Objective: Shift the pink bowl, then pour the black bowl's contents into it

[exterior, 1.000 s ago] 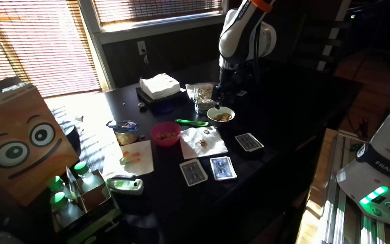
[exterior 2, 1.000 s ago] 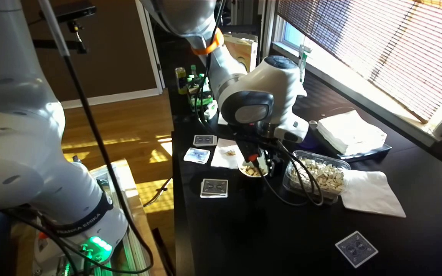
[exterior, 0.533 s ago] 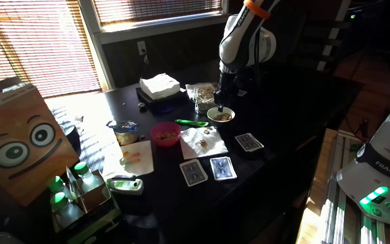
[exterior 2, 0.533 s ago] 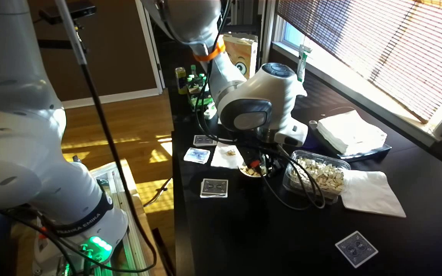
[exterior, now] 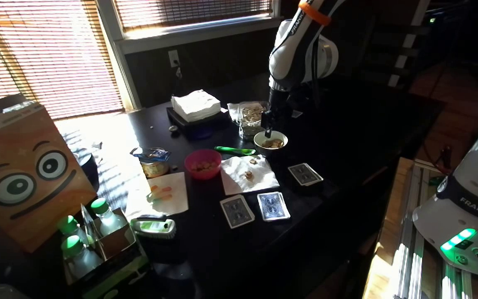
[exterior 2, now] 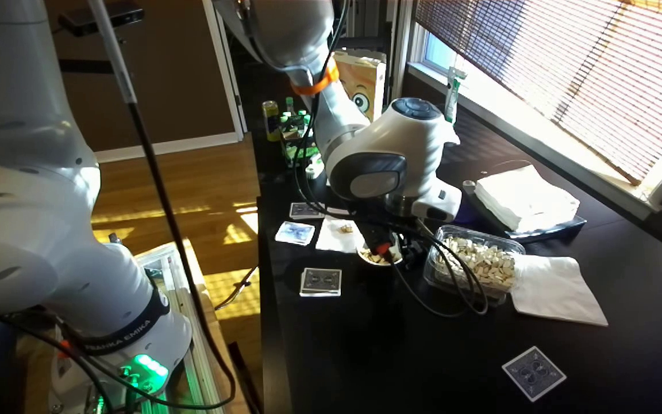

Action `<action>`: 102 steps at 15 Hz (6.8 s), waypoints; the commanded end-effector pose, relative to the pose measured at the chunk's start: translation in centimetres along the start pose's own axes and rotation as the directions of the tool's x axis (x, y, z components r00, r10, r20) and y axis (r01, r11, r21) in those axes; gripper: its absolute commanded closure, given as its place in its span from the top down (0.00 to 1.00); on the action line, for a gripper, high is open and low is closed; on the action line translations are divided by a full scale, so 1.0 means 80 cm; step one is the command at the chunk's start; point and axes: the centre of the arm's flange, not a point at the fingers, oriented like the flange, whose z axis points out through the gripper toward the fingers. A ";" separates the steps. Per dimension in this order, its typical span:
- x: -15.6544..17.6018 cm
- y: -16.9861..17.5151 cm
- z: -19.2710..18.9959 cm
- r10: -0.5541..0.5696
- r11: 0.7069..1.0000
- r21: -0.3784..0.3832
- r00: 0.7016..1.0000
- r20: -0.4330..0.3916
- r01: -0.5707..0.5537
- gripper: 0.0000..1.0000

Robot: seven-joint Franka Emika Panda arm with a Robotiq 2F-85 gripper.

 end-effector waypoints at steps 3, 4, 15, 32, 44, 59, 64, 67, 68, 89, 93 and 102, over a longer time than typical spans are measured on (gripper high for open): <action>0.004 0.002 0.009 -0.009 1.000 0.017 1.000 -0.017 0.009 0.31; 0.004 0.003 0.010 -0.009 1.000 0.016 1.000 -0.017 0.009 0.25; 0.009 0.005 0.008 -0.006 1.000 0.019 1.000 -0.025 0.007 0.04; 0.014 0.011 -0.027 0.057 0.995 0.077 0.998 0.038 -0.059 0.02; 0.004 -0.040 -0.097 0.036 0.983 0.178 0.995 0.088 -0.051 0.02; 0.012 -0.168 -0.125 -0.085 0.956 0.274 0.994 -0.072 0.102 0.08; 0.007 -0.165 -0.121 -0.077 0.952 0.287 0.991 -0.107 0.104 0.02; 0.006 -0.166 -0.115 -0.067 0.939 0.321 0.983 -0.173 0.121 0.02; 0.006 -0.167 -0.114 -0.061 0.933 0.336 0.978 -0.199 0.127 0.02; -0.004 -0.187 -0.112 -0.162 0.875 0.316 0.837 -0.522 0.367 0.02; -0.009 -0.182 -0.108 -0.188 0.856 0.293 0.784 -0.592 0.426 0.02; -0.024 -0.192 -0.090 -0.218 0.819 0.227 0.652 -0.726 0.527 0.02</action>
